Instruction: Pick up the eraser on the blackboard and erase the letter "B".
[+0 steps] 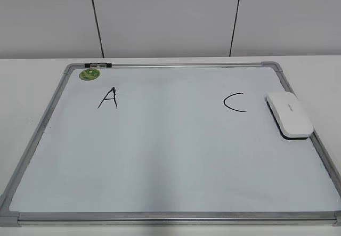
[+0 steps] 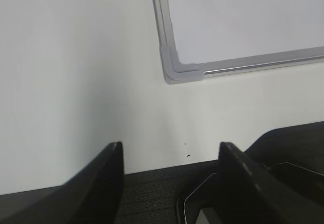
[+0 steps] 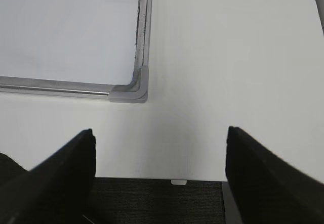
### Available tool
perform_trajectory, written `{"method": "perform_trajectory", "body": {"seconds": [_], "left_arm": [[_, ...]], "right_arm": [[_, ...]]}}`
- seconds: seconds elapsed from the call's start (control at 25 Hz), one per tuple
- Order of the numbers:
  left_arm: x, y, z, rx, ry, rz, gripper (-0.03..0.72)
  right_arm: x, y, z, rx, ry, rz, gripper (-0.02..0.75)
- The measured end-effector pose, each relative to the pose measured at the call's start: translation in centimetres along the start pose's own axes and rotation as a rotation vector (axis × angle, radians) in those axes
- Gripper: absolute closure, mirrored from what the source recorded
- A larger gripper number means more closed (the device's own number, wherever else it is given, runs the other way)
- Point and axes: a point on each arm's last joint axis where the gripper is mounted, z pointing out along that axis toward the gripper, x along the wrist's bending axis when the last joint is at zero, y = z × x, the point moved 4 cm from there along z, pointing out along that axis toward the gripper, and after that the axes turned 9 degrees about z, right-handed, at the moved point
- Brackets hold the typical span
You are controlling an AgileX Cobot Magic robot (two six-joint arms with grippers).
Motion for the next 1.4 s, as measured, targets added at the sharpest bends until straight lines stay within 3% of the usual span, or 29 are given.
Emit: {"method": "perform_trajectory", "body": {"seconds": [0.56,1.12,1.4], "left_arm": [[0.4,0.2,0.6,-0.032,0.027,0.004,0.244],[0.4,0.2,0.5,-0.042,0.03,0.004,0.293],[0.0,-0.8,-1.8,-0.218,0.069,0.016,0.315]], "right_arm": [[0.0,0.0,0.0,-0.001,0.0,0.001,0.146],[0.0,0.0,0.0,-0.004,0.0,0.002,0.146],[-0.5,-0.4,-0.9,-0.078,-0.04,0.043,0.146]]}}
